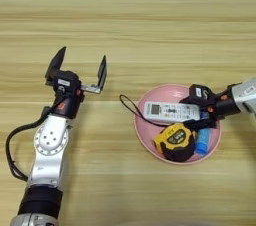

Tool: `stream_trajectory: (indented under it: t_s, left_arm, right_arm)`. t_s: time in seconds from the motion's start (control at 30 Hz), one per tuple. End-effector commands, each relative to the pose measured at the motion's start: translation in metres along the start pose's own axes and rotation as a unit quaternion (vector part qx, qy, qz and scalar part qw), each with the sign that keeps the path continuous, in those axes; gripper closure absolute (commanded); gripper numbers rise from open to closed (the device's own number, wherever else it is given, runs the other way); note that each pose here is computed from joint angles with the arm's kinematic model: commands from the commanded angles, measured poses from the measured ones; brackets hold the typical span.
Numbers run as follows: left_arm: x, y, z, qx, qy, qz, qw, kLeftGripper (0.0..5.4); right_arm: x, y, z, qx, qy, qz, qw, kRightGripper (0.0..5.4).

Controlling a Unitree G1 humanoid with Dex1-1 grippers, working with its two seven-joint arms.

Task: Move the objects on the table

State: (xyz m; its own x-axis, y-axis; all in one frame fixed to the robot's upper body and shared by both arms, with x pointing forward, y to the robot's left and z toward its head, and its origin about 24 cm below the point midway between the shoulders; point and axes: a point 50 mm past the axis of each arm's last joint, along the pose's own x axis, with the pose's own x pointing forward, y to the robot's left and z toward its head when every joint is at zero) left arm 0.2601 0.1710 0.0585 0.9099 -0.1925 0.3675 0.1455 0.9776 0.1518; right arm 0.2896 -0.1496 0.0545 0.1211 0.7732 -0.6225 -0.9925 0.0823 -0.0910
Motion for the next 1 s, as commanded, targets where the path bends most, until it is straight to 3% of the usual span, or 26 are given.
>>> stream_trajectory:
  t_s: [0.03,0.37,0.63,0.83,1.0]
  left_arm:
    - [0.001,-0.002,-0.001,0.002,-0.002,-0.001,1.0,0.0]
    - [0.001,-0.003,-0.001,0.001,-0.005,0.001,1.0,0.0]
    - [0.002,-0.006,0.0,0.0,-0.007,0.001,1.0,0.0]
    - [0.001,-0.005,0.001,0.001,-0.009,0.001,1.0,0.0]
    - [0.0,-0.005,0.002,0.004,-0.011,0.001,0.9999,0.0]
  right_arm:
    - [-0.002,-0.003,0.004,-0.005,-0.01,-0.011,1.0,2.49]
    - [-0.005,-0.006,0.016,-0.004,-0.051,-0.027,0.998,2.49]
    - [-0.032,-0.014,0.029,0.014,-0.119,-0.085,0.989,2.49]
    - [-0.056,-0.013,0.02,0.04,-0.146,-0.155,0.976,2.49]
    - [-0.082,-0.007,-0.001,0.077,-0.155,-0.225,0.959,2.49]
